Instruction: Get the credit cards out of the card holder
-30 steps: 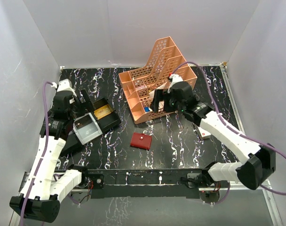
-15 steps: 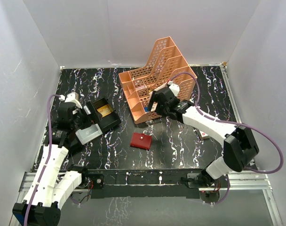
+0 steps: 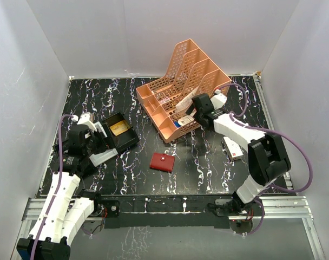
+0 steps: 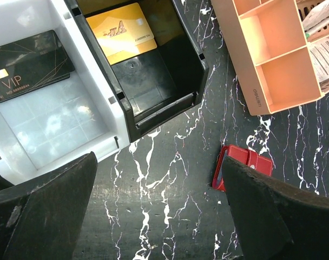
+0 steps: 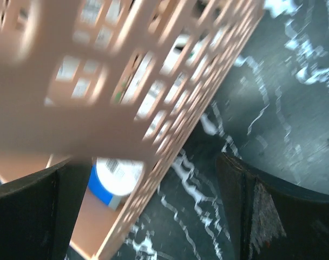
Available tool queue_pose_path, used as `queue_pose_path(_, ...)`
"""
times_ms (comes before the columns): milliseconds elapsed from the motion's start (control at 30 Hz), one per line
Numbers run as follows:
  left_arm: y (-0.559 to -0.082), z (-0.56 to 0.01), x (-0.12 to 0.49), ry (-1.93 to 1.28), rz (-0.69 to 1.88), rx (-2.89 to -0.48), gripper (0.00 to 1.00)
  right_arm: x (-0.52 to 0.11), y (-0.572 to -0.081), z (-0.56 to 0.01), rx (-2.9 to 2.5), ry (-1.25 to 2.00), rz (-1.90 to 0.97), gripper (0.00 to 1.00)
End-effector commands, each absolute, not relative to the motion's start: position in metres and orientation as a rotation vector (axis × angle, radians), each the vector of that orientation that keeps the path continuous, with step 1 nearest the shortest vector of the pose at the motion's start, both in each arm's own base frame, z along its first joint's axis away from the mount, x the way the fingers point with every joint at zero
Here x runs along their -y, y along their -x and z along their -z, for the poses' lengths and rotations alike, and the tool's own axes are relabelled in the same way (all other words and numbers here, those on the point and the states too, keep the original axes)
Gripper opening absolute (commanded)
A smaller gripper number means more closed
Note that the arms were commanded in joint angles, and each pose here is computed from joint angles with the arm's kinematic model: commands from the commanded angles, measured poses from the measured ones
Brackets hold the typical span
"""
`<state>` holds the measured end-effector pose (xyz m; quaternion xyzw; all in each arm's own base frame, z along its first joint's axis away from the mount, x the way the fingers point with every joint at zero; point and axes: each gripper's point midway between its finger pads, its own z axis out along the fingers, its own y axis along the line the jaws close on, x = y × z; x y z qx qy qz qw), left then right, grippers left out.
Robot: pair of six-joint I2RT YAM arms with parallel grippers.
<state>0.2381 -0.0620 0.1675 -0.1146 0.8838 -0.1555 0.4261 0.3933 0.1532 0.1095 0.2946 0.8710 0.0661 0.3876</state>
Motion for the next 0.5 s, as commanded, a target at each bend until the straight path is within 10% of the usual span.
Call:
queue_pose_path(0,-0.239,-0.171,0.067,0.237,0.423,-2.189,0.99,-0.099,-0.428,-0.132,-2.063,-0.833,-0.103,0.98)
queue_pose_path(467,-0.241,-0.177,0.086,0.175,0.551,-2.166,0.99,0.013,-0.508,-0.129,-2.161,-0.735,0.022,0.98)
